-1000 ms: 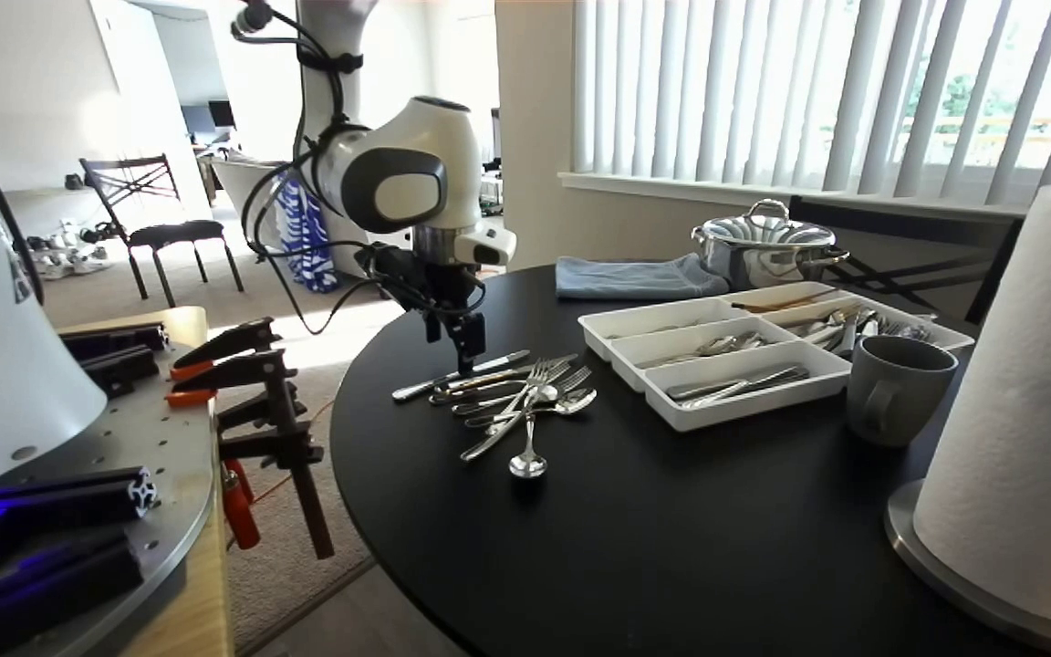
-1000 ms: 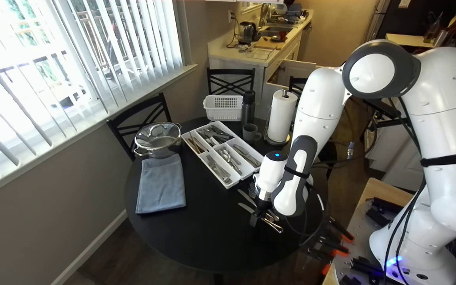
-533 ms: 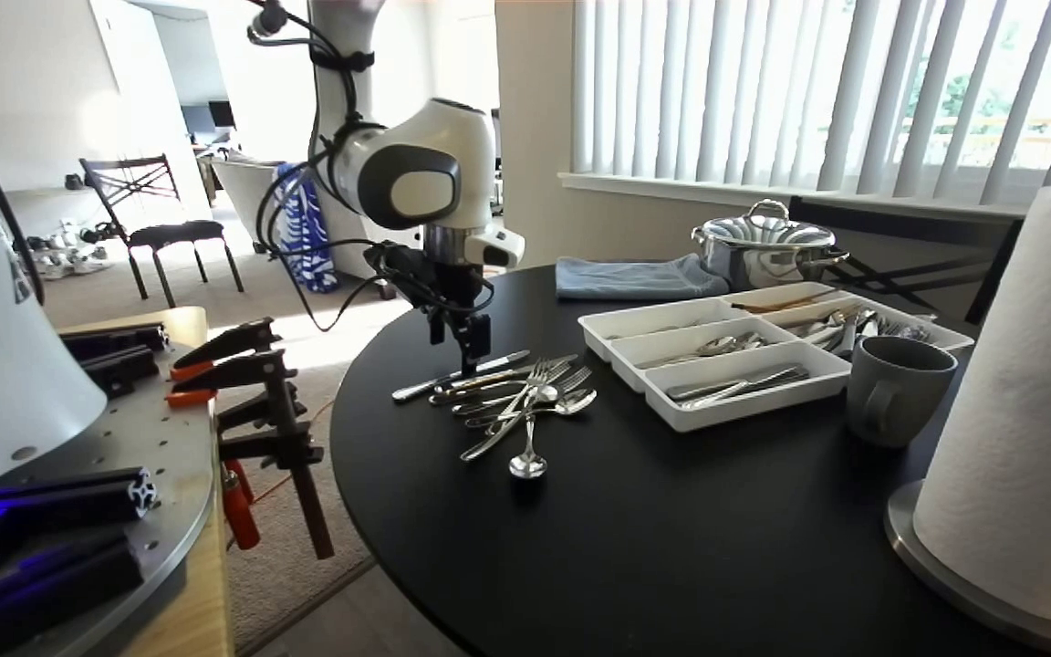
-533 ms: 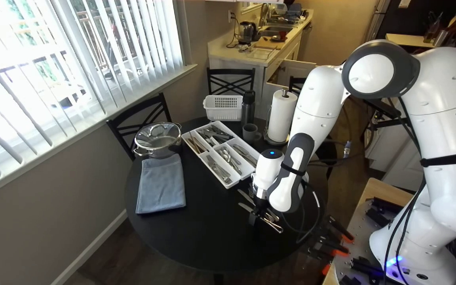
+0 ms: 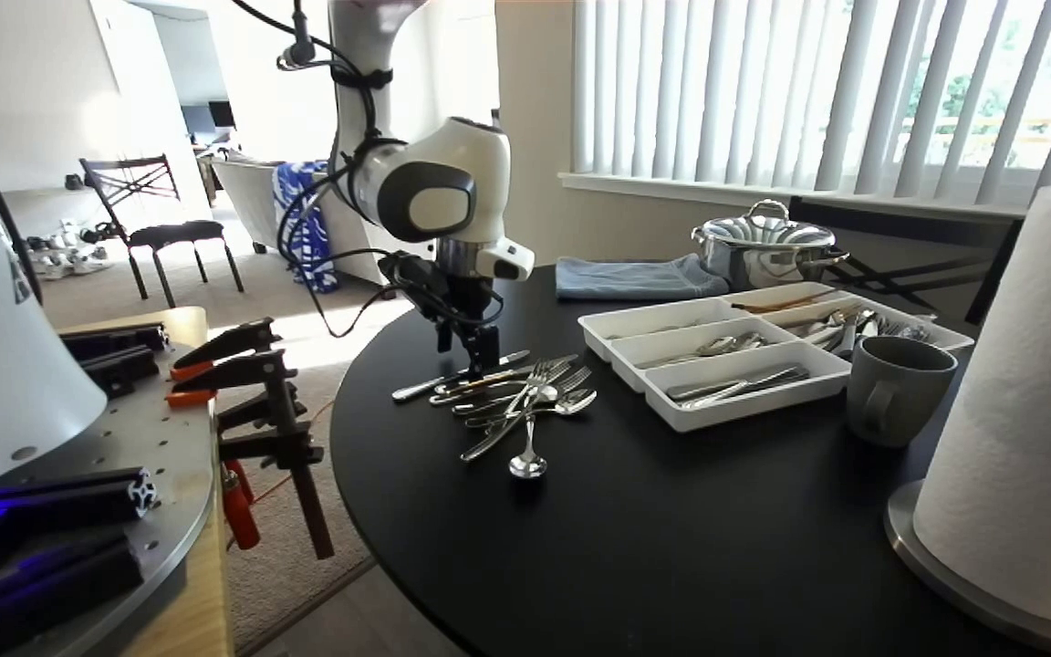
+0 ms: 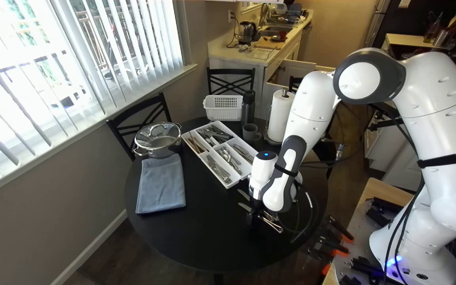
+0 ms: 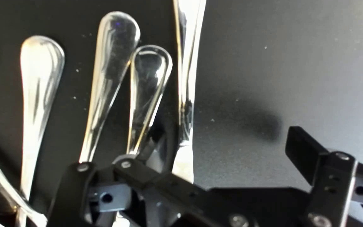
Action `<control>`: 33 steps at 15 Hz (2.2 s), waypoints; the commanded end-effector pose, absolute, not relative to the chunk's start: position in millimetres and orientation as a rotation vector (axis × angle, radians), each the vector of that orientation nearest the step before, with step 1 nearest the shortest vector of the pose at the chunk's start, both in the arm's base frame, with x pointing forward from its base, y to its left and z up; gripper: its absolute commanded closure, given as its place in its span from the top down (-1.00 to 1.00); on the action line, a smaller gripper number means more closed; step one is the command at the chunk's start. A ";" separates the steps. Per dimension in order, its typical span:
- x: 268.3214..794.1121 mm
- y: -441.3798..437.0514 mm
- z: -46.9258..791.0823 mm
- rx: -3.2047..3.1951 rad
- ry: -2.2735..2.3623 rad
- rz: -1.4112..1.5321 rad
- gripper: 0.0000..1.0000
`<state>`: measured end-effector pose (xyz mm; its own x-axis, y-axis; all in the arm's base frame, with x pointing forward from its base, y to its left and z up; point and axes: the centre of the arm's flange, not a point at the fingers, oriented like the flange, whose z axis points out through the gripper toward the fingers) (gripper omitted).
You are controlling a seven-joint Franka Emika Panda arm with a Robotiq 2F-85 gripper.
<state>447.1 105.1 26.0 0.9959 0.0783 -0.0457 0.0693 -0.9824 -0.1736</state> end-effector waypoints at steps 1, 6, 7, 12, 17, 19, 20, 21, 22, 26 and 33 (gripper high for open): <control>441.2 100.0 19.0 -2.959 -0.070 0.103 1.00; 420.9 89.7 28.3 -2.981 -0.014 0.086 1.00; 416.6 86.6 29.9 -2.987 -0.001 0.082 1.00; 404.9 78.4 48.6 -3.038 -0.029 0.026 1.00; 429.0 105.2 53.7 -3.040 -0.184 0.014 1.00; 433.7 114.7 51.3 -3.035 -0.211 0.025 1.00; 434.0 116.9 49.9 -3.030 -0.217 0.033 1.00; 434.0 118.4 48.8 -3.030 -0.215 0.040 1.00; 432.7 118.7 47.8 -3.030 -0.206 0.042 1.00; 427.5 116.9 46.9 -3.036 -0.186 0.042 1.00; 428.2 105.1 34.6 -3.040 -0.144 0.075 1.00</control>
